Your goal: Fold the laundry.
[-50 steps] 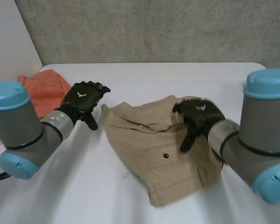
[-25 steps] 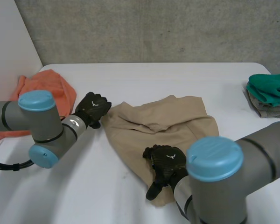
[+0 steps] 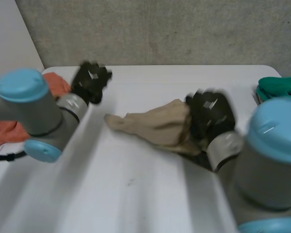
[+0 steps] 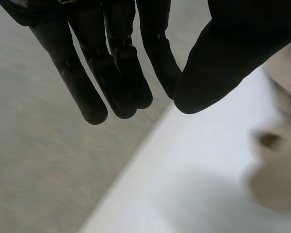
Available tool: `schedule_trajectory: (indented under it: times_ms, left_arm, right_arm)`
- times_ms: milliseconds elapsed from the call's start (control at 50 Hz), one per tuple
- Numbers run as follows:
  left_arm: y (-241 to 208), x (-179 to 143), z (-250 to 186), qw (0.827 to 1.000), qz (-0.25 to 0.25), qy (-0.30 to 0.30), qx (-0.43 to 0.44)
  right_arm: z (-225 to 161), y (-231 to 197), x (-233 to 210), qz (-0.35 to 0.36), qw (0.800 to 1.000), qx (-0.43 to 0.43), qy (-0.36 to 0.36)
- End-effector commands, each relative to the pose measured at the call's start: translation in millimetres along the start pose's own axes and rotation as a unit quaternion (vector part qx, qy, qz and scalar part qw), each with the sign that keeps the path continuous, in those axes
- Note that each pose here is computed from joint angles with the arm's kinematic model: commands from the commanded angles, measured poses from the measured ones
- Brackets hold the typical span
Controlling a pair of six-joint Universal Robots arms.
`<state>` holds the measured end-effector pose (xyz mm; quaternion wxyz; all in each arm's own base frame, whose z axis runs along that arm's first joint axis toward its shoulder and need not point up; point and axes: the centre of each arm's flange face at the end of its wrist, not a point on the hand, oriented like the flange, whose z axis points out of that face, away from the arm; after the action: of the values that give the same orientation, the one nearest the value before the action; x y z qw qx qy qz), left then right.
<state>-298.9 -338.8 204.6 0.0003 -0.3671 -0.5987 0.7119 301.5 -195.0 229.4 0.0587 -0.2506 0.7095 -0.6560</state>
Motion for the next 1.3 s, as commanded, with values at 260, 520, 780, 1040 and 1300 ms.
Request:
schedule_trajectory:
  times_ms: [260, 520, 780, 1040, 1300]
  left_arm:
    - [-153.6, -57.7, -97.0, 0.971, -0.170, -0.058, 0.159]
    - [-53.2, 53.9, -112.8, 0.924, -0.339, 0.097, -0.150]
    - [-41.7, 63.5, -120.1, 0.881, -0.419, 0.100, -0.195]
    - [-25.8, 102.8, -121.1, 0.802, -0.514, 0.173, -0.251]
    - [-32.7, 148.5, -109.5, 0.777, -0.533, 0.212, -0.258]
  right_arm:
    - [-33.0, -115.5, 71.6, -0.132, 0.983, 0.114, 0.050]
    - [-13.1, -70.2, 56.8, -0.107, 0.993, 0.049, 0.000]
    - [26.5, -62.1, 45.6, -0.107, 0.992, 0.065, 0.005]
    - [20.3, -65.0, 20.1, -0.109, 0.991, 0.070, -0.012]
    - [14.3, -67.3, 21.3, -0.110, 0.991, 0.072, -0.009]
